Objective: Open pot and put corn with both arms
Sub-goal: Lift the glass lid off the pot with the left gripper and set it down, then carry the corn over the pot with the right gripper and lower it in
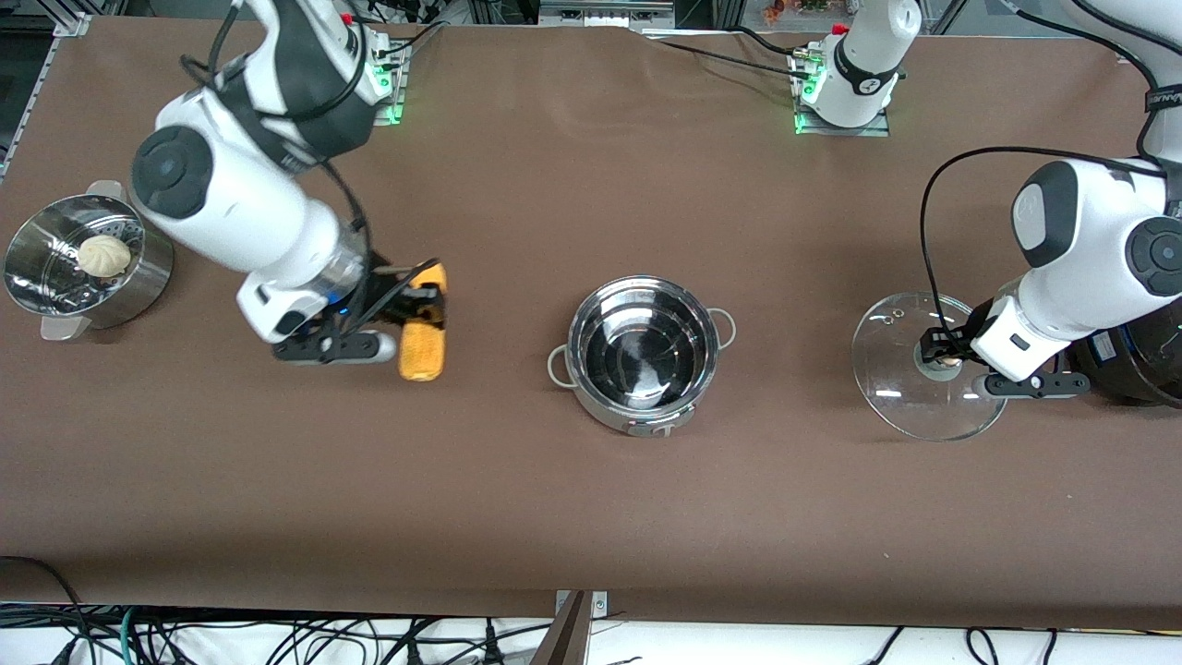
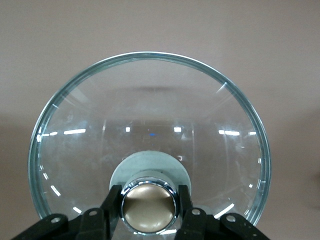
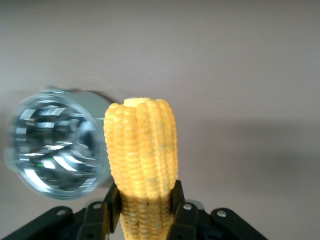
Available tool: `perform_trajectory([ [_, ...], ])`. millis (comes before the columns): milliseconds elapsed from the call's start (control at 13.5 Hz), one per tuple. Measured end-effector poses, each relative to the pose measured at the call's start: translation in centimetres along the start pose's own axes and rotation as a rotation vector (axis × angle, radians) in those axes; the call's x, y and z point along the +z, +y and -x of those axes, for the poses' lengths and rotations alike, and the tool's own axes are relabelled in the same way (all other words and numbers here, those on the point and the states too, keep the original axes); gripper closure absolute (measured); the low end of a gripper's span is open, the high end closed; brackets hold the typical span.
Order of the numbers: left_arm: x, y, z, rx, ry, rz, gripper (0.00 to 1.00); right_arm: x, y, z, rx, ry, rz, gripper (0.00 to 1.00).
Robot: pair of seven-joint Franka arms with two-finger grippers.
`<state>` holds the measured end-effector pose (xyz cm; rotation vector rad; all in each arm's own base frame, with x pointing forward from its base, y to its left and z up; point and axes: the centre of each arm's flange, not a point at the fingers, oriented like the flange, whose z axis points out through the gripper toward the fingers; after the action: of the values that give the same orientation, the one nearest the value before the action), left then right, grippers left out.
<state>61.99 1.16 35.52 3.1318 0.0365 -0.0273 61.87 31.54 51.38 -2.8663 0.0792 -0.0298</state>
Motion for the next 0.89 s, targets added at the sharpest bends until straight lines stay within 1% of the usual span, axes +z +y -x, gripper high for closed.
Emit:
perform_trajectory([
  [148, 3.1, -0.2, 0.8, 0.000, 0.001, 0.002, 0.50, -0.5, -5.1, 1.4, -0.007, 0.039, -0.058, 0.56],
  [222, 4.9, -0.1, 1.0, -0.009, -0.010, 0.013, 0.50, -0.3, -7.3, 1.9, -0.007, 0.058, -0.090, 0.56],
  [295, 6.7, 0.0, 1.1, -0.015, -0.016, 0.022, 0.50, 0.3, -9.2, 2.3, -0.006, 0.078, -0.123, 0.57],
  [443, 10.1, -0.1, 1.2, -0.005, -0.005, 0.021, 0.50, 2.7, -12.2, 3.1, -0.013, 0.105, -0.179, 0.57],
  [517, 11.3, -0.1, 1.4, -0.001, -0.006, 0.019, 0.50, 4.2, -13.4, 3.5, -0.022, 0.111, -0.199, 0.57],
  [665, 12.5, -0.2, 1.7, 0.006, -0.017, 0.018, 0.50, 7.6, -15.4, 4.5, -0.042, 0.106, -0.224, 0.57],
  [886, 13.4, -0.2, 2.3, 0.008, -0.037, 0.018, 0.50, 12.0, -16.3, 4.9, -0.044, 0.092, -0.231, 0.57],
])
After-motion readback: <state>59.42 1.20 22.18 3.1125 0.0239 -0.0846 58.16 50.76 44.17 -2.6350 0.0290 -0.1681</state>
